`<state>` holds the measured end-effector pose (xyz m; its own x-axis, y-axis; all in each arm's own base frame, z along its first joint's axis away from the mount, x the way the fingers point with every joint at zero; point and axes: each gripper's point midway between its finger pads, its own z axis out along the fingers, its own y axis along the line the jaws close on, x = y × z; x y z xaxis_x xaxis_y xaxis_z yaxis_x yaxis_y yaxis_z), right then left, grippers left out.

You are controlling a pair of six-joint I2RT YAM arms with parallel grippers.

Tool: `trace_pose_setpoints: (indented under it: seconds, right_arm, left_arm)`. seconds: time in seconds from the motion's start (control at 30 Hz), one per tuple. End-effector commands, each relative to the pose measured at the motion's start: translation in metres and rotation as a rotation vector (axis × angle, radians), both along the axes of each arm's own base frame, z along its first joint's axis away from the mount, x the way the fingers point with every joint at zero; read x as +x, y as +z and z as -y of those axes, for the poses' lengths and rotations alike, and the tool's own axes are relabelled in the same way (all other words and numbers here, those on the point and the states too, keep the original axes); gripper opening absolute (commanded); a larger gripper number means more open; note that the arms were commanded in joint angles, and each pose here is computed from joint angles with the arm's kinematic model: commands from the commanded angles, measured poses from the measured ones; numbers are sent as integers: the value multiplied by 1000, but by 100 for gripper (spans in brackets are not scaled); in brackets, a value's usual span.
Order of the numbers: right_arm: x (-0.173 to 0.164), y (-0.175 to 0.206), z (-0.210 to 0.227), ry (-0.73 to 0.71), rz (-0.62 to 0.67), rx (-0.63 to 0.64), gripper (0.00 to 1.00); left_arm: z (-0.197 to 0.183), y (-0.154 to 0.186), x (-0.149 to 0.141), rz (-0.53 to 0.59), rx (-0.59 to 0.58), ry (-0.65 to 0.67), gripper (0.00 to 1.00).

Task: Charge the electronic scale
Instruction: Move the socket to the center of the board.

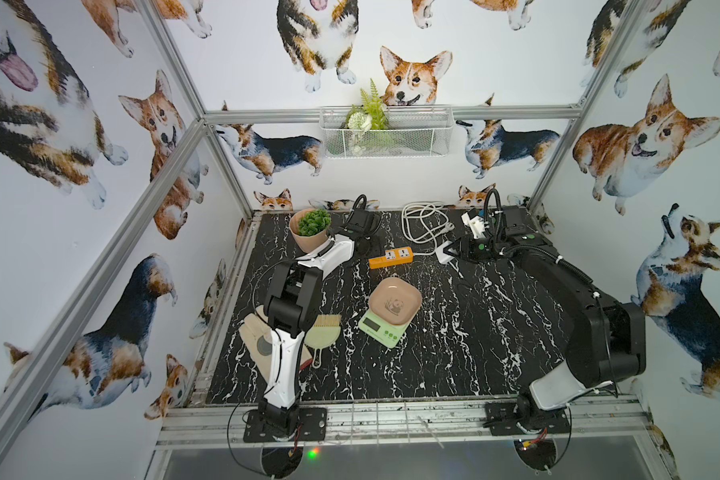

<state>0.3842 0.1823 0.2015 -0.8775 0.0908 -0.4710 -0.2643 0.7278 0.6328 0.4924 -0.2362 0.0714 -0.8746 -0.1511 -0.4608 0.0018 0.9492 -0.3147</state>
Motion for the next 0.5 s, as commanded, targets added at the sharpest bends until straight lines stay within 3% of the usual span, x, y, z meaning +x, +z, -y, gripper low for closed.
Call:
trace_pose_setpoints:
  seconds: [0.0,0.47]
  right_arm:
    - [4,0,1,7,18,-22,0]
    - [28,-11,-2,0,33,-33,0]
  left_arm:
    - [1,-6,-5,-47,-17,27,81]
    - [67,-7,-2,-24,-102,-118,81]
